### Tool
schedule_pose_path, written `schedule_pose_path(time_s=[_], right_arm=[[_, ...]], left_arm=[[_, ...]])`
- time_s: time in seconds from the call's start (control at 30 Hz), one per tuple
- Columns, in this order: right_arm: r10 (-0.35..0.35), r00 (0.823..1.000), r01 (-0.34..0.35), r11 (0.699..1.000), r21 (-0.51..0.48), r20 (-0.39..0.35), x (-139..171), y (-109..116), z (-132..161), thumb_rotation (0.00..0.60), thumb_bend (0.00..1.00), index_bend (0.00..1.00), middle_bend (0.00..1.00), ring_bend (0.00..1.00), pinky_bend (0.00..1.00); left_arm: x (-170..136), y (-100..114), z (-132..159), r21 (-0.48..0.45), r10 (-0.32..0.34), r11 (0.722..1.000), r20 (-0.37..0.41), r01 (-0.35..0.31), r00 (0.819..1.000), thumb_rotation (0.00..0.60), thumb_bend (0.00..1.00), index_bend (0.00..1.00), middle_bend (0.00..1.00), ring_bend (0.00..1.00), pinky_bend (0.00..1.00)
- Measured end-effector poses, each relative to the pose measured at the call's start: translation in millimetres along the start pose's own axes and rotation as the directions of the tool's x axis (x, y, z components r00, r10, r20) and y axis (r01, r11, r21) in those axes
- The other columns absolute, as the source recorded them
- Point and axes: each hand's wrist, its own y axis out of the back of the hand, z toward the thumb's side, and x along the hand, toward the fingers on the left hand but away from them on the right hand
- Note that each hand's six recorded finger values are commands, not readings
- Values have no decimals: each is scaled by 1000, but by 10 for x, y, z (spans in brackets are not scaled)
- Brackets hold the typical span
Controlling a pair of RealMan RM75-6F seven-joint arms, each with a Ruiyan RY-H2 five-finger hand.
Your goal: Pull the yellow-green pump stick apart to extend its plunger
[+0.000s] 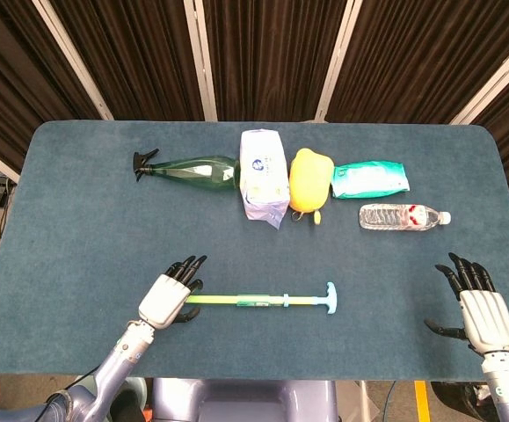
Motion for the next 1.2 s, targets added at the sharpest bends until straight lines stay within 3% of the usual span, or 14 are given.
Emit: schedule_pose_path(time_s=[0.33, 0.5, 0.7, 0.87, 1.2], right_arm=[[3, 1000, -3, 1000, 8, 5, -4, -17, -6, 600, 39, 167, 23, 0, 51], [15, 1000, -15, 1000, 11, 7, -14, -51, -9, 600, 98, 240, 29, 0, 51], [94, 996, -94, 996, 10, -1, -70, -335, 25, 600, 137, 326, 41, 0, 51], [121, 991, -122, 992, -12, -60, -161, -600, 302, 600, 192, 357, 44, 0, 50], [102, 977, -101, 995, 16, -185, -397, -823, 1001, 600, 235, 358, 44, 0, 51]], left_arm=[[-26, 24, 54, -7, 5, 1000, 9, -5, 1000, 600, 460, 551, 12, 42, 223], [-45, 49, 59, -4, 15, 1000, 9, -15, 1000, 600, 501, 587, 49, 43, 223], [-100, 132, 29, -13, 38, 999, 16, -37, 999, 600, 507, 617, 91, 54, 223], [-87, 140, -14, -8, 33, 999, 13, -33, 999, 600, 499, 622, 94, 54, 223], [-34, 105, 28, -26, 23, 999, 35, -22, 999, 600, 484, 624, 95, 54, 223]])
